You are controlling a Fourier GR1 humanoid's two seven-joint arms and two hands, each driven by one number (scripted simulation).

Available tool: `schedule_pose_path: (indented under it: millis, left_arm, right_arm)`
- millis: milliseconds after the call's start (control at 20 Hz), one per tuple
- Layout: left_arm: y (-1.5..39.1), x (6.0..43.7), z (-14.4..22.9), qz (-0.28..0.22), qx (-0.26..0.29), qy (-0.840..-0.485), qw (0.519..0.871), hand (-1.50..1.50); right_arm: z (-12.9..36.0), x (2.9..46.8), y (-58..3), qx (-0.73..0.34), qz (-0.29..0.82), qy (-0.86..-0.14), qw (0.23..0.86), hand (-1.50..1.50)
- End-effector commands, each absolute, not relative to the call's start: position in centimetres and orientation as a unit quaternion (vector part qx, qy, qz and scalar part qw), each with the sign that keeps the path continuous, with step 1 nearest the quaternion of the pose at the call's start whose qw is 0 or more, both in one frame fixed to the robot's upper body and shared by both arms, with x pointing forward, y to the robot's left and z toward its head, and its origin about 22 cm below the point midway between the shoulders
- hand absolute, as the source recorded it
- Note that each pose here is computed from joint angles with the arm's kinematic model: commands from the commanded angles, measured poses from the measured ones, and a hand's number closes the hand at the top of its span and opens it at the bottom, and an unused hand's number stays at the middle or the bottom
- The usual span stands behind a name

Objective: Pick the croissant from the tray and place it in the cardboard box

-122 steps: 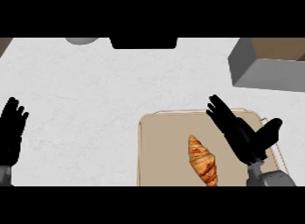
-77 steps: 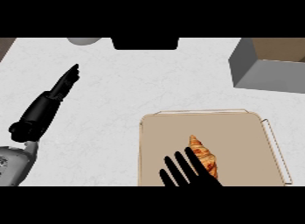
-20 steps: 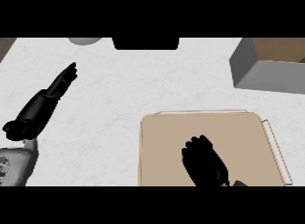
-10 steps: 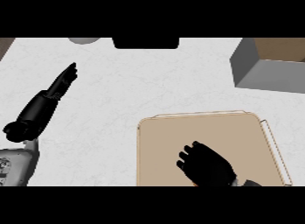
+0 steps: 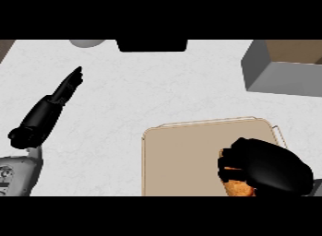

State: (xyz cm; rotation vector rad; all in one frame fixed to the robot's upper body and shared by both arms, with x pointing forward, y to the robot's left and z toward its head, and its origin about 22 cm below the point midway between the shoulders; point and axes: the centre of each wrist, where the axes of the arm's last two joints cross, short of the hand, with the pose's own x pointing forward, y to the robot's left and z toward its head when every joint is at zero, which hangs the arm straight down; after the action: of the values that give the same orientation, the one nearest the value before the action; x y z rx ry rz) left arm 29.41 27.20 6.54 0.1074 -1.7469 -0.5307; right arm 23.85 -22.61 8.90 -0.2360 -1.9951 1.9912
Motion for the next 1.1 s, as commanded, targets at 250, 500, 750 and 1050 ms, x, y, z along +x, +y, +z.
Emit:
schedule_pose_path:
  millis: [250,500,750,1050]
  left_arm:
    - [27.7,28.2,6.0,-0.219,0.055,-0.757,0.613,0.00]
    - [27.5,28.2,6.7,-0.233,0.033,-0.758,0.609,0.00]
    - [24.9,29.6,5.4,-0.233,0.029,-0.759,0.607,0.00]
    - [25.8,29.3,6.2,-0.243,0.032,-0.759,0.603,0.00]
  right_arm:
    - [16.7,25.1,-30.6,-0.126,0.559,-0.791,0.213,1.50]
    - [19.2,27.9,-32.8,-0.167,0.465,-0.802,0.336,1.50]
    - [22.6,31.5,-33.9,-0.216,0.410,-0.799,0.384,1.50]
    - [23.2,36.3,-38.4,-0.253,0.403,-0.780,0.406,1.50]
